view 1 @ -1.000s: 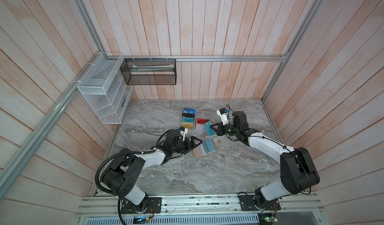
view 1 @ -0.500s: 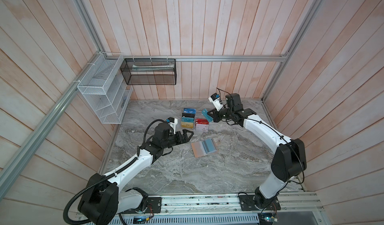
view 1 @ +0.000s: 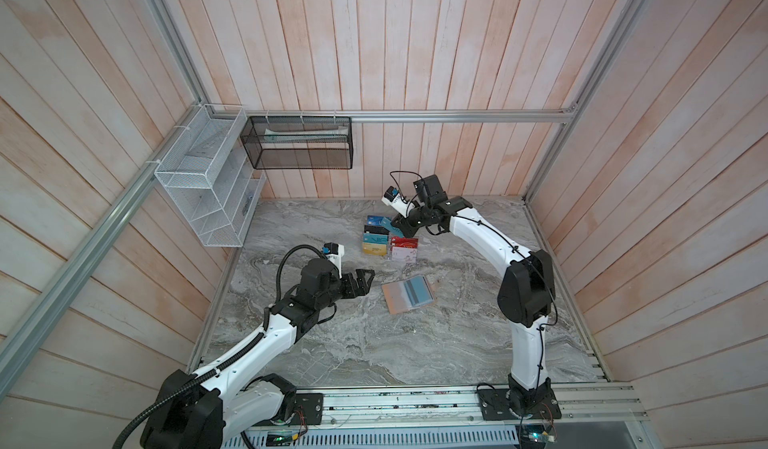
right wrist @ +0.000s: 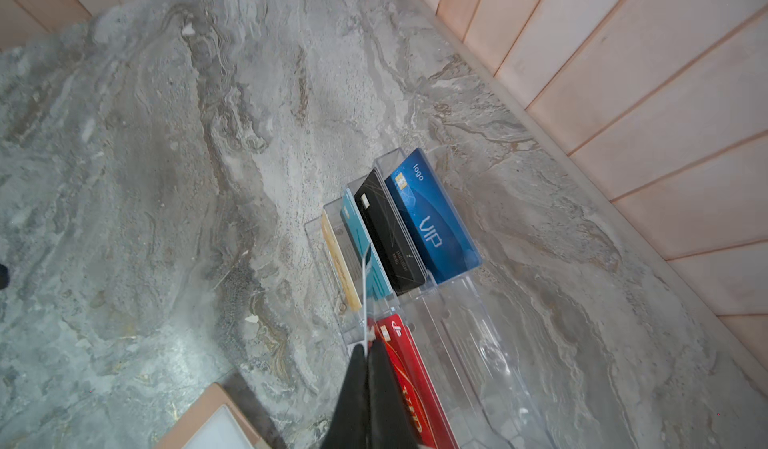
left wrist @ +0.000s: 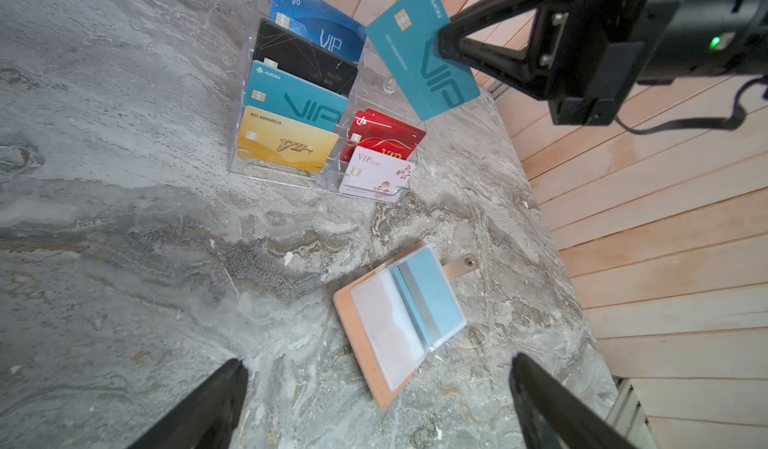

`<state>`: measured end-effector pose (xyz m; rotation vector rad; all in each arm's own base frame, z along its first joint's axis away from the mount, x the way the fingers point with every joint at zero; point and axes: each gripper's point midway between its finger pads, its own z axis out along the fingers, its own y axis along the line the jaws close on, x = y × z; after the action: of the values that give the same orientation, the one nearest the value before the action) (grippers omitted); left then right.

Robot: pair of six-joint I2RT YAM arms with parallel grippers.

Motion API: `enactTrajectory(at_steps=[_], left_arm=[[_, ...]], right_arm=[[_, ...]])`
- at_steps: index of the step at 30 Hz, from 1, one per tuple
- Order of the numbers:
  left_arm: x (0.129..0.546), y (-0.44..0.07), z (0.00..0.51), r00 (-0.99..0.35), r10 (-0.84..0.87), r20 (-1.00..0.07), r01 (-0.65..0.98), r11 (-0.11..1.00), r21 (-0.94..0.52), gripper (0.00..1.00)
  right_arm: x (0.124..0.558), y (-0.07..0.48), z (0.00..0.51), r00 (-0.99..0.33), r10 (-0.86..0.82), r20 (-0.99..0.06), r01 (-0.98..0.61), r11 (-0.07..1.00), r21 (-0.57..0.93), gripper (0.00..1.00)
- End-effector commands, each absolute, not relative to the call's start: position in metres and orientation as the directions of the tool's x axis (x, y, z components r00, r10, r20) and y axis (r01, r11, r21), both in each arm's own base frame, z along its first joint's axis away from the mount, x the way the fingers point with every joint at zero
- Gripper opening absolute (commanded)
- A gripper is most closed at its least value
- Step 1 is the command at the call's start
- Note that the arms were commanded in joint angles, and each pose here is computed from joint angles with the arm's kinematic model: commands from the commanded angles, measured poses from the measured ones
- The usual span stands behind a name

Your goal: Take the credit cards out of the card holder

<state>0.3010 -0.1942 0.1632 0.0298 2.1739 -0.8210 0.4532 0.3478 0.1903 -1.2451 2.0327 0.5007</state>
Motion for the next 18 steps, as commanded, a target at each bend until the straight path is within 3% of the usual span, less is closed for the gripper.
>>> enactTrajectory(at_steps=[1,8,18], left_arm=[[0.305,-0.187,0.16,-0.634,-0.232,-0.738,0.293,0.811,-0.506,1.0],[0.306,-0.184,0.146,-0.621,-0.211,-0.755,0.299,0.827,-0.477,1.0],[0.314,-0.186,0.145,-0.571,-0.187,-0.799,0.342,0.831,-0.439,1.0]], right_arm=[[0.451,0.357,0.172,-0.257,-0.704,-0.662,-0.915,0.397,-0.067,0.0],[0.469,0.382,0.153,-0.17,-0.781,-0.6,-0.936,0.318,-0.149,0.0],[0.462,0.405,0.143,-0.101,-0.777,-0.621,-0.954,0.252,-0.16,0.0]])
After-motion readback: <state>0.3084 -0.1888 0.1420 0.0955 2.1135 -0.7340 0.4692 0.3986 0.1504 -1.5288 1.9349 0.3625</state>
